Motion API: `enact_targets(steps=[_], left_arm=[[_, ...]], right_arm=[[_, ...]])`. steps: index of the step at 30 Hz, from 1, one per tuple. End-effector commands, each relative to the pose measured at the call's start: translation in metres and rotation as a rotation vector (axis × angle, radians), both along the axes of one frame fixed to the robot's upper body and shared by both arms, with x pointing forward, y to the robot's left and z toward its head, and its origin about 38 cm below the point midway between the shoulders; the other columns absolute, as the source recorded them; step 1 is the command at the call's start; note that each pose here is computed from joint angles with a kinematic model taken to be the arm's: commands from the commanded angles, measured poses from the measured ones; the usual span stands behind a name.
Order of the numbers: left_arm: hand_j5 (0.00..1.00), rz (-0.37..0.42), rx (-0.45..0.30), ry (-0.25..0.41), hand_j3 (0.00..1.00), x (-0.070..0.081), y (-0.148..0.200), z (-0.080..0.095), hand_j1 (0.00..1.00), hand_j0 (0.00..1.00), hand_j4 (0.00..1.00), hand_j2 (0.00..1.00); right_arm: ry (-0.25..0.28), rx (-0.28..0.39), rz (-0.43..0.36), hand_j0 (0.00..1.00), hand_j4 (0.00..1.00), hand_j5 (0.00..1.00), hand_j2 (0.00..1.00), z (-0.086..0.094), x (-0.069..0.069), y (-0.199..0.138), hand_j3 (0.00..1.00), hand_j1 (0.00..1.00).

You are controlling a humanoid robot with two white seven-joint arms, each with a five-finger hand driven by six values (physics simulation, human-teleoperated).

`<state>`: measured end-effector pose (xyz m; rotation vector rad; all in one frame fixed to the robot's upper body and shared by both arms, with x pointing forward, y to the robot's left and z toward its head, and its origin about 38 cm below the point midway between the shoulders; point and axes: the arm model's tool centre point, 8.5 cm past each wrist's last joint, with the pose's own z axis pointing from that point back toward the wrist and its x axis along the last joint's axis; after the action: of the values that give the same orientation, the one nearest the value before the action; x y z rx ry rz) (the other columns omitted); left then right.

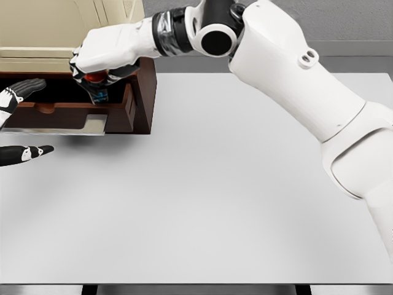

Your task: Open the cabinet drawer with left arm, and place a switch into the drawer with right arm

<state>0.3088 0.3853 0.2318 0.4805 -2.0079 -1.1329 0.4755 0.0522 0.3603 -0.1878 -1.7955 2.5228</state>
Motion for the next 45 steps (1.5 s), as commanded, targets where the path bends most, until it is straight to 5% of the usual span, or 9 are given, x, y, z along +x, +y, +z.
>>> enact_targets(steps=[1, 23, 24, 26, 36, 38, 39, 43, 45], left_arm=[[1.00, -0.001, -0.008, 0.000, 1.00, 0.000, 0.000, 0.001, 1.00, 1.00, 1.00, 1.00], [1.00, -0.004, -0.008, -0.002, 1.00, 0.000, -0.001, 0.001, 1.00, 1.00, 1.00, 1.00], [1.00, -0.004, -0.008, -0.002, 1.00, 0.000, -0.001, 0.001, 1.00, 1.00, 1.00, 1.00], [1.00, -0.004, -0.008, -0.002, 1.00, 0.000, -0.001, 0.001, 1.00, 1.00, 1.00, 1.00], [1.00, -0.004, -0.008, -0.002, 1.00, 0.000, -0.001, 0.001, 1.00, 1.00, 1.00, 1.00], [1.00, -0.004, -0.008, -0.002, 1.00, 0.000, -0.001, 0.001, 1.00, 1.00, 1.00, 1.00], [1.00, -0.004, -0.008, -0.003, 1.00, 0.000, -0.001, 0.001, 1.00, 1.00, 1.00, 1.00], [1.00, -0.004, -0.008, -0.003, 1.00, 0.000, -0.001, 0.001, 1.00, 1.00, 1.00, 1.00], [1.00, -0.004, -0.008, -0.001, 1.00, -0.001, -0.001, 0.001, 1.00, 1.00, 1.00, 1.00]], right_arm=[[0.007, 0.004, 0.002, 0.32, 0.32, 0.32, 0.32, -0.001, -0.001, 0.006, 0.32, 0.32], [0.021, -0.039, -0.101, 0.33, 0.33, 0.33, 0.33, -0.007, 0.027, -0.007, 0.33, 0.33], [0.016, -0.043, -0.103, 0.39, 0.39, 0.39, 0.39, -0.007, 0.027, -0.007, 0.39, 0.39], [-0.012, -0.070, -0.112, 1.00, 1.00, 1.00, 1.00, -0.009, 0.029, -0.007, 1.00, 1.00], [-0.029, -0.066, -0.090, 1.00, 1.00, 1.00, 1.00, -0.005, 0.023, -0.003, 1.00, 1.00], [-0.064, -0.038, -0.024, 1.00, 1.00, 1.00, 1.00, 0.007, 0.004, 0.009, 1.00, 1.00], [-0.110, -0.017, 0.063, 1.00, 1.00, 1.00, 1.00, 0.016, -0.022, 0.018, 1.00, 1.00], [-0.212, -0.064, 0.051, 1.00, 1.00, 1.00, 1.00, 0.001, -0.049, -0.096, 1.00, 1.00], [-0.228, -0.049, -0.089, 1.00, 1.00, 1.00, 1.00, 0.006, -0.042, -0.172, 1.00, 1.00]])
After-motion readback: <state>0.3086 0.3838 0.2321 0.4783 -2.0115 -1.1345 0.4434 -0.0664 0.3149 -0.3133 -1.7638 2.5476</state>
